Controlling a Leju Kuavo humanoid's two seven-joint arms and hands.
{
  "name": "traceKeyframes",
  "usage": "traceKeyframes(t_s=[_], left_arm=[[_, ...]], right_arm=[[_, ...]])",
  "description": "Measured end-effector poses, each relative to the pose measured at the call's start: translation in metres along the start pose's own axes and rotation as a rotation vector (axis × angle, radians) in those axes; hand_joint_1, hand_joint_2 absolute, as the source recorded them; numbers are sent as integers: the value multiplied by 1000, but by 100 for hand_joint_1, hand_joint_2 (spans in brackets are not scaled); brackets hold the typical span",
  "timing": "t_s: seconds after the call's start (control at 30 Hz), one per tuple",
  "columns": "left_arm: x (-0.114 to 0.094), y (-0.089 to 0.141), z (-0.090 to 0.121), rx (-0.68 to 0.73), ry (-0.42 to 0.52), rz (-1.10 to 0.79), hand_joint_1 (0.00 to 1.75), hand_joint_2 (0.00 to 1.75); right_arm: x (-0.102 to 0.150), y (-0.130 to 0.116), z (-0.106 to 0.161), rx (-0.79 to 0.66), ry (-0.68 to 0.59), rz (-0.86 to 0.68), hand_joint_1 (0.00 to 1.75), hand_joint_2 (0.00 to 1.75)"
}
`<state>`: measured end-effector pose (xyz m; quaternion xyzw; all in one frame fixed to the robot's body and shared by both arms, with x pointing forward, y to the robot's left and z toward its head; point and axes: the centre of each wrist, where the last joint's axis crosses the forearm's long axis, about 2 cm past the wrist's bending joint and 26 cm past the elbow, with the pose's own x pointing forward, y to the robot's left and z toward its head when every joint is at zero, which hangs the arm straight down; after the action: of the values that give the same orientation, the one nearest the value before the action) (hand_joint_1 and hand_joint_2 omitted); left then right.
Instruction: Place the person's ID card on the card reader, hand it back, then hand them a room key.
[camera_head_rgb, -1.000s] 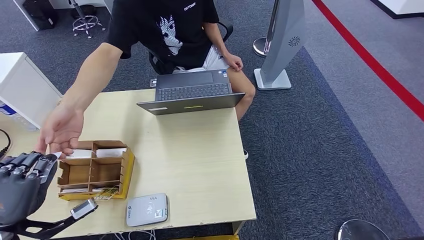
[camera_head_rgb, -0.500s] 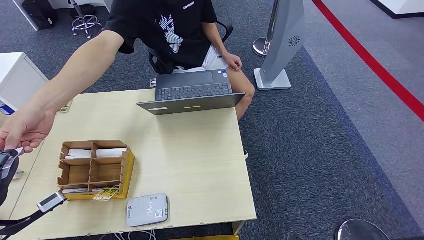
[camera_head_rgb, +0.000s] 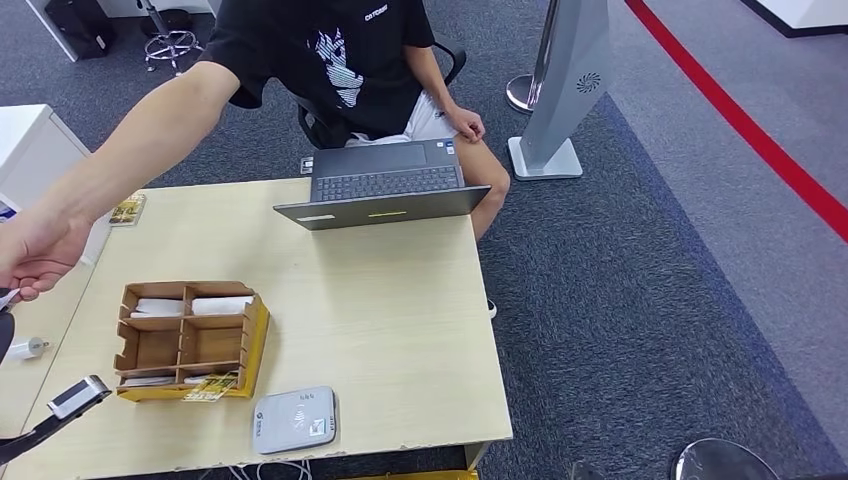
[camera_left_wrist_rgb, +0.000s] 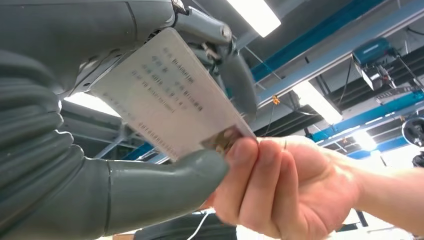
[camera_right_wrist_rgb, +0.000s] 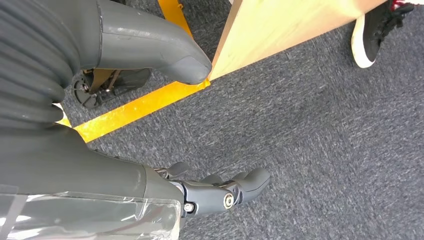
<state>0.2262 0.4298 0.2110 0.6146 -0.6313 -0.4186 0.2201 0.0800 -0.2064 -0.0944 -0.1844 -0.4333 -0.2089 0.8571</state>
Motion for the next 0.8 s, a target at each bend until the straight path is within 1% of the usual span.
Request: traceKeyframes(t_s=[0.27, 0.53, 0.67, 0.8], left_arm=[[1, -7, 5, -18, 8, 2, 0, 175], [-1, -9, 8, -20, 22, -1, 0, 175], [4, -9, 18, -27, 16, 9, 0, 175], [18, -5, 32, -40, 4, 40, 0, 175]], right_arm=[[1, 2, 0, -3, 5, -12, 0, 175], [2, 4, 0, -8, 2, -9, 0, 175], [2, 4, 0, -22, 6, -16, 0, 175], [1, 3, 0, -42, 15, -30, 0, 175]])
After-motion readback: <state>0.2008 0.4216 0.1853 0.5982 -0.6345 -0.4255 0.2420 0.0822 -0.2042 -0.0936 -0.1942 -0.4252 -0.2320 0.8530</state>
